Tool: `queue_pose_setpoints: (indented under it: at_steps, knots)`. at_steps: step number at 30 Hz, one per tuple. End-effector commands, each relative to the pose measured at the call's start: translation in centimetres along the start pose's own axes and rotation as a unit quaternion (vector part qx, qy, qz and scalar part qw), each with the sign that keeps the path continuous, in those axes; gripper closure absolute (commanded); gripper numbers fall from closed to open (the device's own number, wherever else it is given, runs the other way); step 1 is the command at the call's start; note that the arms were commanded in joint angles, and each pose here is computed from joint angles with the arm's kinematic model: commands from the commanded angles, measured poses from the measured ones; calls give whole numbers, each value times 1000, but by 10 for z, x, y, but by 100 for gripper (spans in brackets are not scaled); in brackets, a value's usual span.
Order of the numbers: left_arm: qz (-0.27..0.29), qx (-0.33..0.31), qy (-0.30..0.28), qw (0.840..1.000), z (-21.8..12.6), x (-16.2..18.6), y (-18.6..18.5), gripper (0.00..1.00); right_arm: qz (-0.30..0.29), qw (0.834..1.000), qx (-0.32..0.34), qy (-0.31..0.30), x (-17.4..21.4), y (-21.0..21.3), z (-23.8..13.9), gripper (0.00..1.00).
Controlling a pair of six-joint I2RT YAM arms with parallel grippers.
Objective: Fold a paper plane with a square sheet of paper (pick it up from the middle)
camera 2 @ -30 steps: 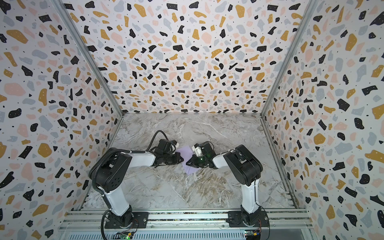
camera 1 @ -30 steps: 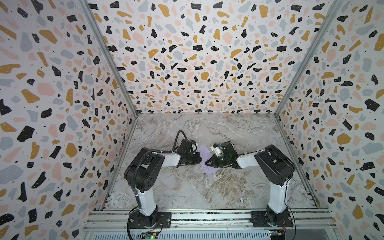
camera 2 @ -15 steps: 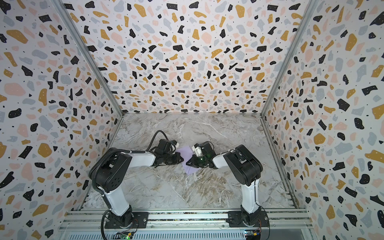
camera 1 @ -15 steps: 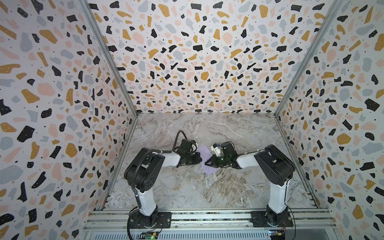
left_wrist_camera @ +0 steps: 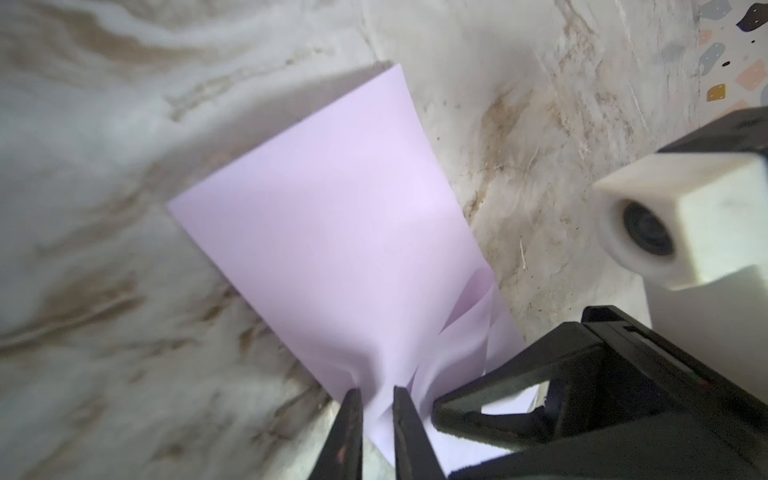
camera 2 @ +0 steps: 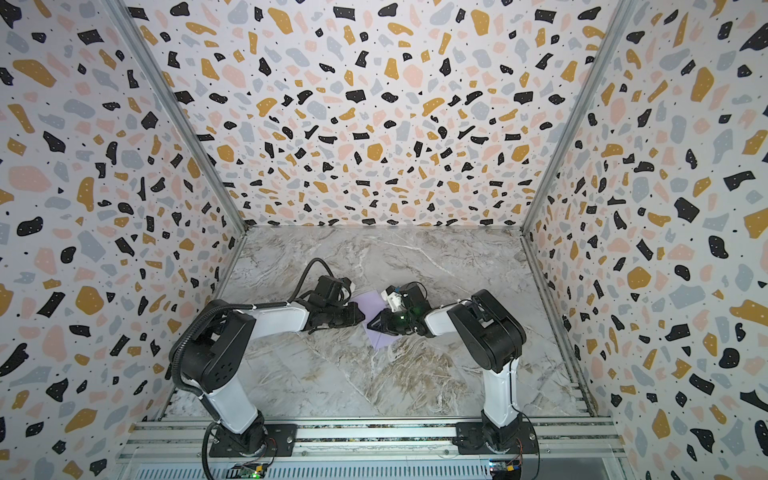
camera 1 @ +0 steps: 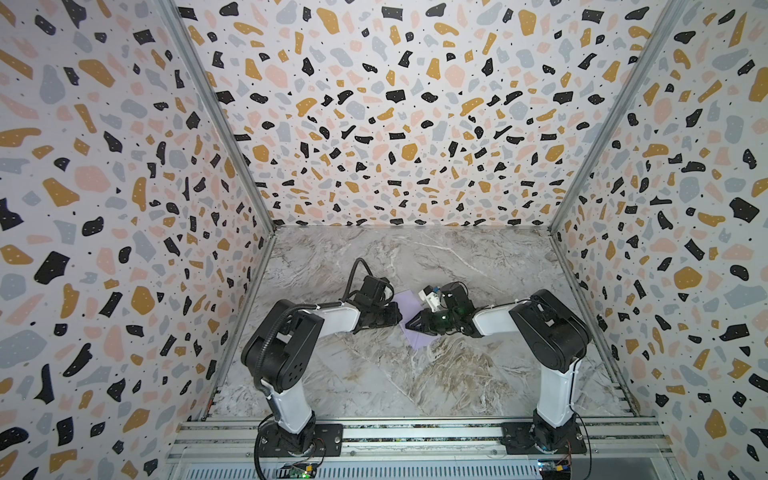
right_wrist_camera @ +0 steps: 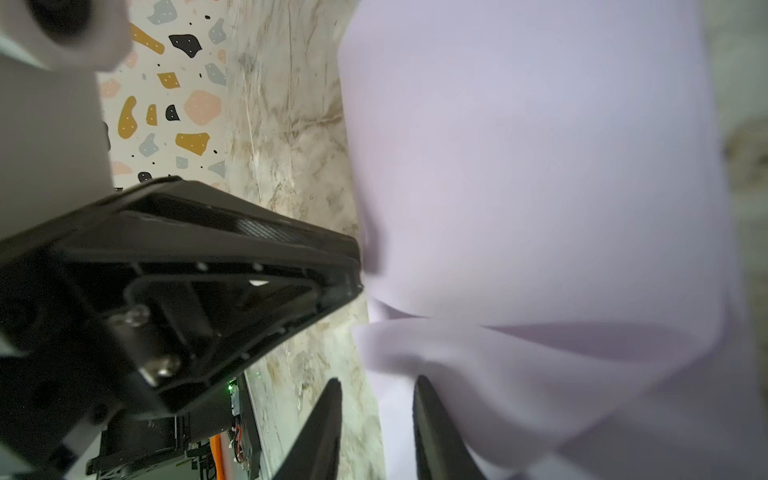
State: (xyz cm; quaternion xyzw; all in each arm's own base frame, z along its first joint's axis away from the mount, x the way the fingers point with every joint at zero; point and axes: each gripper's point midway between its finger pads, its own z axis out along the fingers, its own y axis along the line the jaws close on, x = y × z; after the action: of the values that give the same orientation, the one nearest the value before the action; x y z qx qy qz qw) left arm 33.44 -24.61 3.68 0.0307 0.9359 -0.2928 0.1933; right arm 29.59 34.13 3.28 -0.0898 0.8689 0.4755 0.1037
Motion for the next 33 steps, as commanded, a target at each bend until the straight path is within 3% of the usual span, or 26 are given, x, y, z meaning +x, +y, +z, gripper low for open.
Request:
queue_pose_setpoints:
  at_steps: [1, 5, 13, 19, 33]
  knots:
    - [1, -17, -35, 999, -17, -17, -4, 81, 22, 998, 56, 7, 9, -25, -2, 67]
    - [11, 2, -30, 999, -21, -13, -13, 81, 22, 998, 64, 7, 10, -27, -3, 69]
    - [29, 26, -8, 999, -14, 6, -31, 94, 22, 997, 76, 7, 9, -31, -4, 93]
    - [39, 23, 16, 999, 3, 17, -35, 100, 22, 997, 78, 10, 11, -32, -3, 95]
    - [56, -59, 54, 995, 19, 40, 2, 100, -4, 999, 48, -6, 1, -12, -12, 94]
